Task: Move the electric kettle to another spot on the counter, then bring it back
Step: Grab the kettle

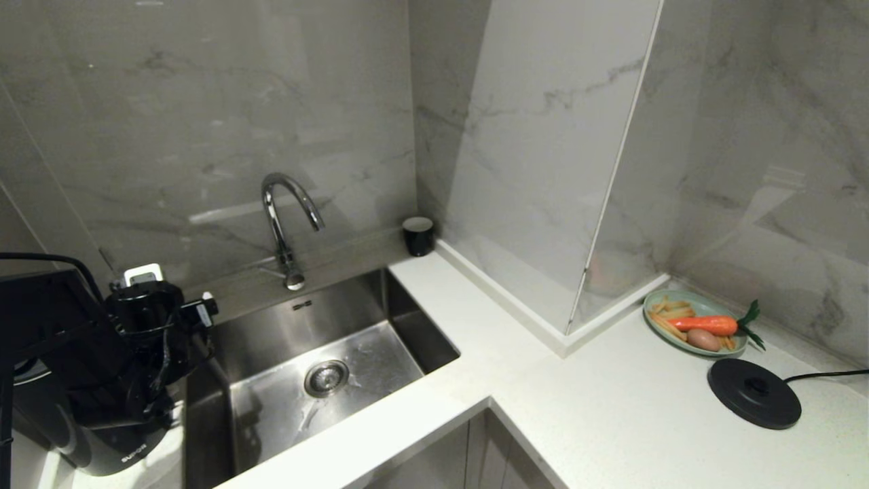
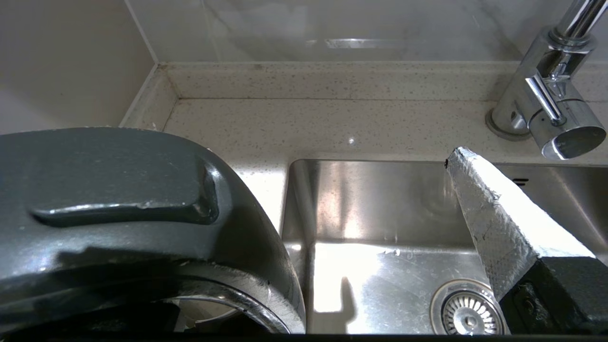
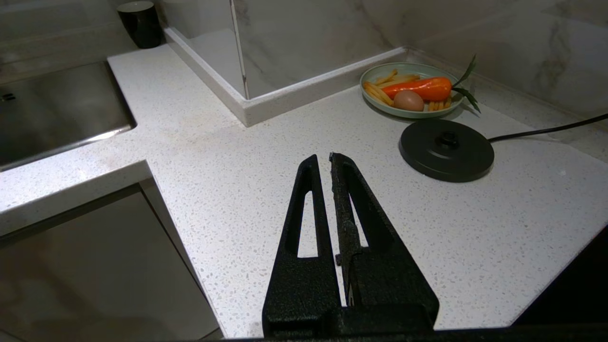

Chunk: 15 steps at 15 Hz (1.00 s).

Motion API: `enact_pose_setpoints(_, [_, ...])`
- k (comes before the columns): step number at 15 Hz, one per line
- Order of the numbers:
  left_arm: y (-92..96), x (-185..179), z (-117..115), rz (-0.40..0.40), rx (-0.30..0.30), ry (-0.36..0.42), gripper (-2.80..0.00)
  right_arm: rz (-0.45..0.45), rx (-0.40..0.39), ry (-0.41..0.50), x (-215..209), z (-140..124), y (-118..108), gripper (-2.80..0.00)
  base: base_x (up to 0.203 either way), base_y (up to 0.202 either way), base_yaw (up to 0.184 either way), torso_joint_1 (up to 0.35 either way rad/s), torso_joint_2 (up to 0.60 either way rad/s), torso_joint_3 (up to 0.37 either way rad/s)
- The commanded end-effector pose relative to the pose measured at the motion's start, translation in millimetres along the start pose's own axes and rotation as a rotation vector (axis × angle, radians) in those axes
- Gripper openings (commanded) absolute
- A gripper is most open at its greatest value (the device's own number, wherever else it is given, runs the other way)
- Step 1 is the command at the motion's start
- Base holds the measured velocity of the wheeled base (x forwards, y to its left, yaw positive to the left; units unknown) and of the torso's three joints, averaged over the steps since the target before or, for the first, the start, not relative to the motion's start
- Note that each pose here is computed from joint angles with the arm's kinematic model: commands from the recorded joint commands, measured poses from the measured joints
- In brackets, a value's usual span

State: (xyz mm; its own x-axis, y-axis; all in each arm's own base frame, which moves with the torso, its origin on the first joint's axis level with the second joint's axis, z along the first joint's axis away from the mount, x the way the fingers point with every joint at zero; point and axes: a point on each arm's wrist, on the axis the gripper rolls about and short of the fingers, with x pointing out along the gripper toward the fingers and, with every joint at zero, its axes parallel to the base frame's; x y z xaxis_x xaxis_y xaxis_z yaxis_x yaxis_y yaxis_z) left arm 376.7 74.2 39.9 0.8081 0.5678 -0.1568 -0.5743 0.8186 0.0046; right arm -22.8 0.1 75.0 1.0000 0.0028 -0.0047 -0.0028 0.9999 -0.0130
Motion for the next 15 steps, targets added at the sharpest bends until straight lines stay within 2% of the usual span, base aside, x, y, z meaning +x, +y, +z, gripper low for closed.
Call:
enact_pose_setpoints(1, [0.9, -1.4, 0.5, 0.004, -0.003, -0.003, 0.0, 0.0, 0.001, 0.0, 0.0, 0.0, 0.0, -2.8, 0.0, 0.0, 0.0, 0.0, 0.0, 0.0])
enact_pose_setpoints(2, [0.7, -2.1, -0.1, 0.005, -0.001, -0.002, 0.0, 0.0, -0.001, 0.0, 0.0, 0.0, 0.0, -2.8, 0.0, 0.0, 0.0, 0.0, 0.0, 0.0])
enact_pose_setpoints(3, [0.6, -1.9, 0.2, 0.004, -0.003, -0.008, -2.8, 0.0, -0.001, 0.0, 0.0, 0.0, 0.0, -2.8, 0.0, 0.0, 0.0, 0.0, 0.0, 0.0])
enact_pose_setpoints(7, [0.1, -0.9, 0.7, 0.005, 0.008, -0.057, -2.8, 0.0, 0.001, 0.0, 0.0, 0.0, 0.0, -2.8, 0.0, 0.0, 0.0, 0.0, 0.0, 0.0])
enact_pose_setpoints(15, [0.5, -2.0, 2.9, 0.004, 0.004, -0.064, -2.8, 0.0, 0.0, 0.0, 0.0, 0.0, 0.0, -2.8, 0.0, 0.0, 0.0, 0.0, 0.0, 0.0])
